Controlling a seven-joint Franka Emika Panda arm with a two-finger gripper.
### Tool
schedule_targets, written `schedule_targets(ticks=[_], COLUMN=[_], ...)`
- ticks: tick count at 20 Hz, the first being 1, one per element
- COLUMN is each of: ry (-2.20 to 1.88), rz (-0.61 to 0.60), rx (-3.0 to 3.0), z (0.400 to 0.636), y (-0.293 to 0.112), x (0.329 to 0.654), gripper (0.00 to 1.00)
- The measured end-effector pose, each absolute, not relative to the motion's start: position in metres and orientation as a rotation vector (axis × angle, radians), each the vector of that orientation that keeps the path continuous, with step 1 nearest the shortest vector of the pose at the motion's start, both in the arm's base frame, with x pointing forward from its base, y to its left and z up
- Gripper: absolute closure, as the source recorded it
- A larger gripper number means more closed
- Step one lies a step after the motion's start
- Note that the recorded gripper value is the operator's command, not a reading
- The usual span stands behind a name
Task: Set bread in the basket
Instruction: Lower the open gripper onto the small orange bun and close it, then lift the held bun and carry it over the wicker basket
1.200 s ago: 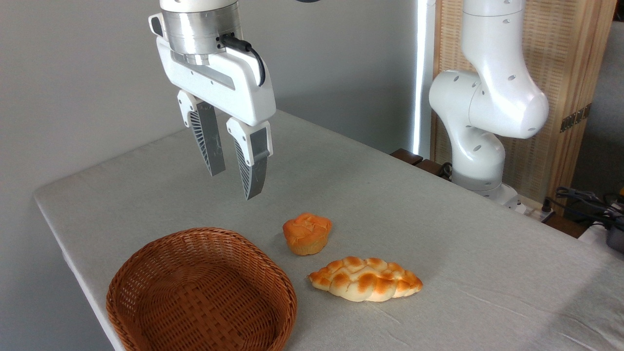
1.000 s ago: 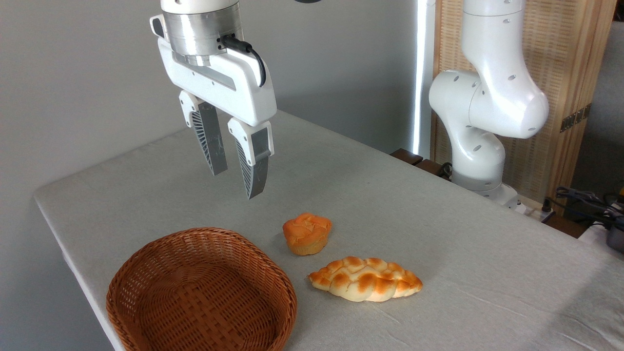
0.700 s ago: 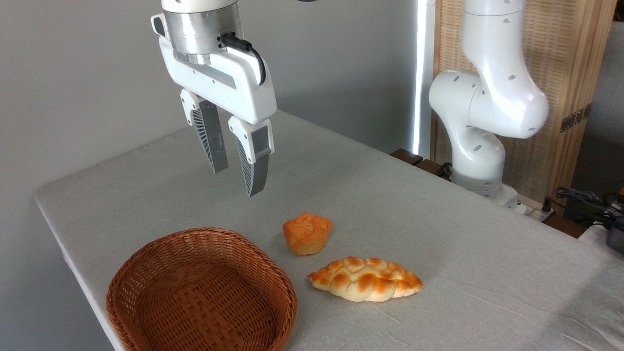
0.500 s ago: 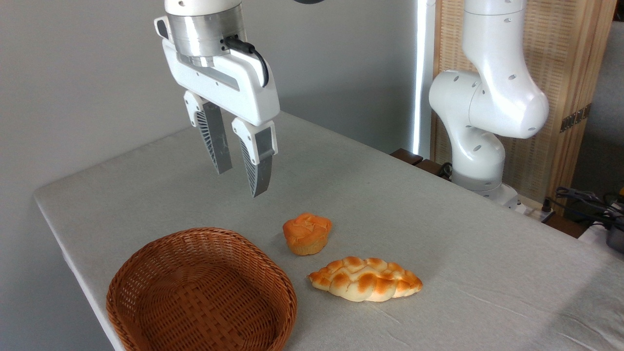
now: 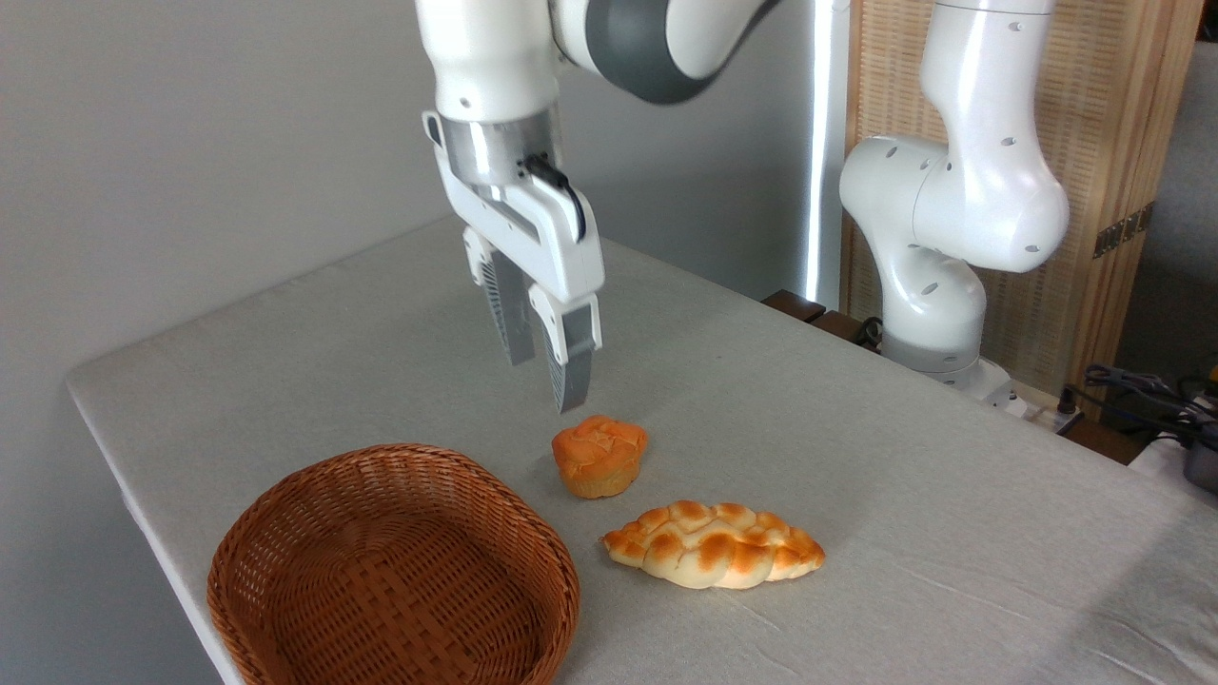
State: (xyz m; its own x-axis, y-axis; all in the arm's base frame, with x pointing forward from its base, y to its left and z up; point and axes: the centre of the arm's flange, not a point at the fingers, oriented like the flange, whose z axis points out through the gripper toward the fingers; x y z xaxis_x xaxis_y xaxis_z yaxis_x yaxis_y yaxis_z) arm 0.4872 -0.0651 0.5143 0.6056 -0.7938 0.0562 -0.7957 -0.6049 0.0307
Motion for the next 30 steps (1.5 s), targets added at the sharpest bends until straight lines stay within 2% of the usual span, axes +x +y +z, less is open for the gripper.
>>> schedule_targets(ticks=[6, 14, 15, 16, 17, 18, 21, 30], ry=[-1.512, -1.553, -1.554, -1.554, -1.555, -1.555, -1.555, -1.557], rz=[-0.003, 0.009, 0.005, 0.002, 0.003, 0.003, -0.004, 0.004], rx=[2.678, 2.662, 2.661, 2.660, 2.661, 2.661, 2.659, 2.661], z=[0.475, 0.436, 0.431, 0.426, 0.422, 0.418, 0.413, 0.417], y=[-0.062, -0.059, -0.059, -0.059, -0.059, -0.059, -0.059, -0.060], x=[0.475, 0.468, 0.467, 0.465, 0.464, 0.463, 0.462, 0.463], gripper=[0.00, 0.01, 0.14, 0.39, 0.61, 0.68, 0.69, 0.68])
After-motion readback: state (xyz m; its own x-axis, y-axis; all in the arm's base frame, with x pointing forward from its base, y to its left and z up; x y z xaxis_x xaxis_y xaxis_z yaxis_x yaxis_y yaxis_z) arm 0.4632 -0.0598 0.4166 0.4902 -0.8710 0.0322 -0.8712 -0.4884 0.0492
